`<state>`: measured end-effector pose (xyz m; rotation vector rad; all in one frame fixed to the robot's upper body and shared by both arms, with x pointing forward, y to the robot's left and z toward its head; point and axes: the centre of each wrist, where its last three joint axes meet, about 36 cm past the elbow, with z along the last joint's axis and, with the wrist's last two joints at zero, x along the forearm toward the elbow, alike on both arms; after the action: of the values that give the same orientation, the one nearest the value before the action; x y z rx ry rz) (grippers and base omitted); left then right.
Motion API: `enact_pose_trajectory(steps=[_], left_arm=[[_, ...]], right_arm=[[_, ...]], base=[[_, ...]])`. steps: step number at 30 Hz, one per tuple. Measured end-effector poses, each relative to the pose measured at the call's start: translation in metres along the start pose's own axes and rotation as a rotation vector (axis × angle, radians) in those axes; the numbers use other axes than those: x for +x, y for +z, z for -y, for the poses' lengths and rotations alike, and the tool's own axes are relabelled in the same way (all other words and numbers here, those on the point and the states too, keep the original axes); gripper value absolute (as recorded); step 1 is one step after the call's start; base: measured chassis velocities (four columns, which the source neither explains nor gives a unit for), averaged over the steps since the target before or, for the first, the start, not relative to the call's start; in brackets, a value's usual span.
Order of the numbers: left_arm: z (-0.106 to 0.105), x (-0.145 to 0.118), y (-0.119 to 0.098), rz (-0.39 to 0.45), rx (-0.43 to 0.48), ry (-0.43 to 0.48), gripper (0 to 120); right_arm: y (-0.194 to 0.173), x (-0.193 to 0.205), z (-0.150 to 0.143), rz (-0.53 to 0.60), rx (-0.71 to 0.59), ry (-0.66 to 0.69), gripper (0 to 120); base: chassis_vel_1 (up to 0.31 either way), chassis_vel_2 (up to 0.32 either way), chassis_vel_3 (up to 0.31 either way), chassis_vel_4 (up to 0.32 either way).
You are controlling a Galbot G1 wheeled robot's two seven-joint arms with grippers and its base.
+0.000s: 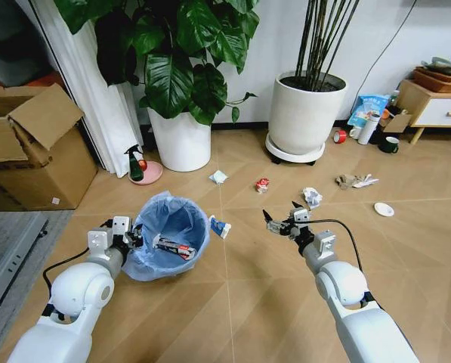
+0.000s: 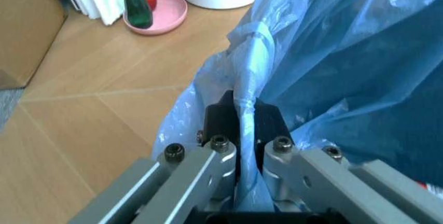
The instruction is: Pick up the trash bin and place the garbage on the floor into it.
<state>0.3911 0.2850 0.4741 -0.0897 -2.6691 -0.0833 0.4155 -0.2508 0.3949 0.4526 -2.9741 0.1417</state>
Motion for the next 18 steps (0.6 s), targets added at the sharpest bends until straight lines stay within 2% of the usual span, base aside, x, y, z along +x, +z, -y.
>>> enact_pose_trajectory(steps=[9, 18], left_arm=[[0.001, -0.0001, -0.0004, 0.0, -0.005, 0.003, 0], [-0.0006, 0.0002, -0.0022, 0.006, -0.005, 0.0, 0]], right_arm=[[0.0052, 0.0024, 0.0005, -0.012, -0.001, 0.002, 100], [0.004, -0.0022, -0.0015, -0.008, -0.003, -0.005, 100]], base=[[-0.109, 0.174, 0.106, -0.186], [-0.081, 0.23, 0.087, -0.227]])
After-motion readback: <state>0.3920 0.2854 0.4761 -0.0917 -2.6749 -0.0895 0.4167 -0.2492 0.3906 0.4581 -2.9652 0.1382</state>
